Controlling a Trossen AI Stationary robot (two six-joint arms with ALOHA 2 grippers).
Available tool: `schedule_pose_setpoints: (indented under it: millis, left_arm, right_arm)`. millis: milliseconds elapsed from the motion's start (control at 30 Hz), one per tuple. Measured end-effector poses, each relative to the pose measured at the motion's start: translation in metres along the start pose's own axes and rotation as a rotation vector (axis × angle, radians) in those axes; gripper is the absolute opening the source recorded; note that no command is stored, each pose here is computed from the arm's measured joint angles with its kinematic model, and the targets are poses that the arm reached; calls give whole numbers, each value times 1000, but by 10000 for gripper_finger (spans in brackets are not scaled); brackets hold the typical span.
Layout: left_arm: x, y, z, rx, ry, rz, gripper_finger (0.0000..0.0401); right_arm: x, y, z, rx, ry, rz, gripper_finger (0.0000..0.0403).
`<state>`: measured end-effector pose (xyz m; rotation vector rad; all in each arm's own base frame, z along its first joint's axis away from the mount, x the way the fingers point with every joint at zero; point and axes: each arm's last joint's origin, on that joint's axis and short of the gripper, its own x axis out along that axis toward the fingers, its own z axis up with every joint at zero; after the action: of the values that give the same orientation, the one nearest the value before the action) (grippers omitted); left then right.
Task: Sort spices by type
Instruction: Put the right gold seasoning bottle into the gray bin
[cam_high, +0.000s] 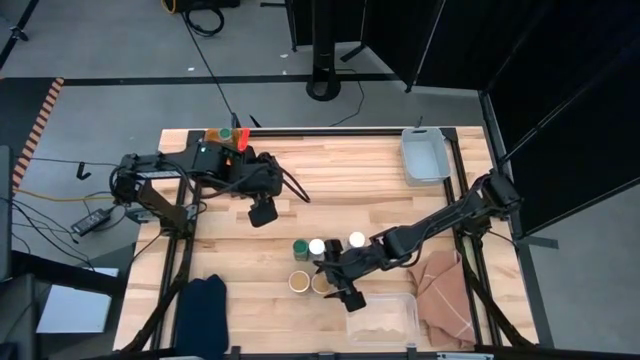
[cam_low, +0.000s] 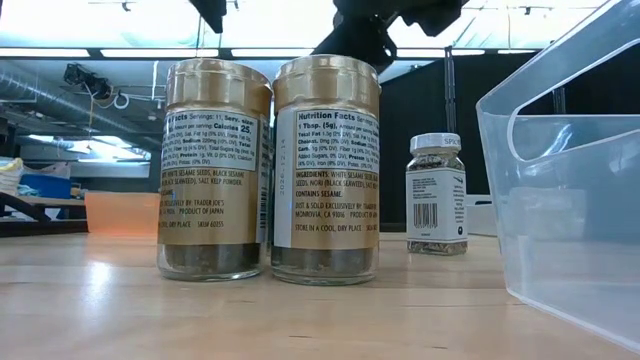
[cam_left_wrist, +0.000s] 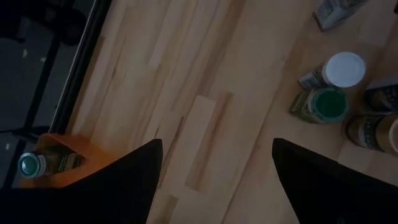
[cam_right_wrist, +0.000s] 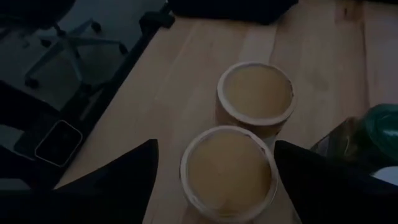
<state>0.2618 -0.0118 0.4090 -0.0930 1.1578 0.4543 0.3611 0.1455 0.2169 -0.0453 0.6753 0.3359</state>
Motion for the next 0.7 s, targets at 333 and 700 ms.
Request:
schedule_pose_setpoints:
  millis: [333,700]
  left_arm:
    - [7,-2,-1,-16,18,9,310]
    - [7,-3,1,-27,-11,0,310]
  right_arm:
    - [4,2,0,-68,-18,-17,340]
    - [5,1,-1,-70,-6,-25,339]
